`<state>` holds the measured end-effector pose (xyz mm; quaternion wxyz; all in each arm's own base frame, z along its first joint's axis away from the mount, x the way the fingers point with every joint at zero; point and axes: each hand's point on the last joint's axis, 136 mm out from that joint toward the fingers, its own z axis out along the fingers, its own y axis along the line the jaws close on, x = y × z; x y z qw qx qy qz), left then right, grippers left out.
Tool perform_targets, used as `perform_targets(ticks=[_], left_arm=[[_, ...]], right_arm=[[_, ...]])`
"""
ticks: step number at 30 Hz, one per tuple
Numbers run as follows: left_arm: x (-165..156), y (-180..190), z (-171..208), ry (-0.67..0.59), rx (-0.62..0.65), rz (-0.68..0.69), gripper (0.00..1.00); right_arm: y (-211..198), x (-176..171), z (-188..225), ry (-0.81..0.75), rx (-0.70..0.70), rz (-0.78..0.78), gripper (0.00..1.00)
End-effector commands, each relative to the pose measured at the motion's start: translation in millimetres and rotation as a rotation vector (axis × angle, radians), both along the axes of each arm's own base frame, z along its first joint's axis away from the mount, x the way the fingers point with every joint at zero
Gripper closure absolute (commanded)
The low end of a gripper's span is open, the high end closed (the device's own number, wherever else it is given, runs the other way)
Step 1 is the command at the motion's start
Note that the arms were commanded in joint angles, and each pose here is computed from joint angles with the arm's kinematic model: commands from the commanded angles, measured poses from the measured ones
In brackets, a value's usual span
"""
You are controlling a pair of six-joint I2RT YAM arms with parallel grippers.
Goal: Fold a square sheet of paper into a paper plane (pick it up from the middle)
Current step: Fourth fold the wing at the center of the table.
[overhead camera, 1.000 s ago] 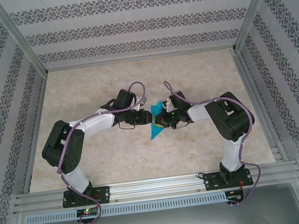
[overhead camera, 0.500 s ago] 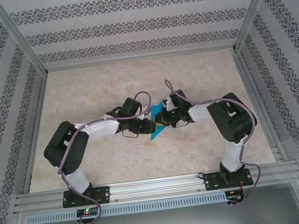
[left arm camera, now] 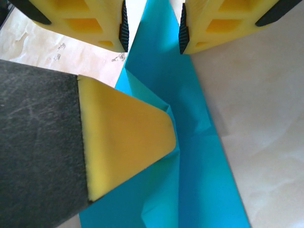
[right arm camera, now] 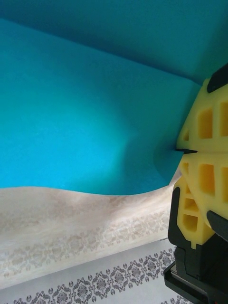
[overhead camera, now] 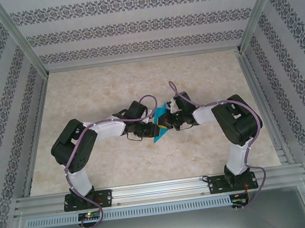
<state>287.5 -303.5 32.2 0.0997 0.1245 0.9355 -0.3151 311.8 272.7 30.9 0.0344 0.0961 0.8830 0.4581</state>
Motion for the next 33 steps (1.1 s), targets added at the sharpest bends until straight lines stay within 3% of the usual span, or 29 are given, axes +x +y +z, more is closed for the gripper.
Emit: perform_targets(ticks=[1, 9, 18, 26, 33], left_arm=[[4.8, -10.0, 4.5, -0.027, -0.017, -0.020, 0.63], [1.7, -11.8, -3.3, -0.012, -0.009, -0.038, 0.63], [2.2, -10.0, -8.3, -0.011, 0.013, -0.046, 0.75], [1.0, -7.3, -18.6, 0.002, 0.037, -0.048, 0.82], [-1.5, -1.6, -21.5, -0.004, 0.060, -0.049, 0.84]], right_arm=[[-0.3, 1.2, 7.8, -0.008, 0.038, -0.006, 0.99], [-1.7, 4.1, 9.2, -0.005, 0.058, -0.024, 0.99], [-3.6, 2.1, 7.2, 0.007, 0.074, -0.032, 0.99], [-9.0, 4.1, 14.7, -0.010, 0.087, -0.044, 0.84], [-30.4, 5.7, 19.0, -0.033, 0.022, -0.058, 0.78]])
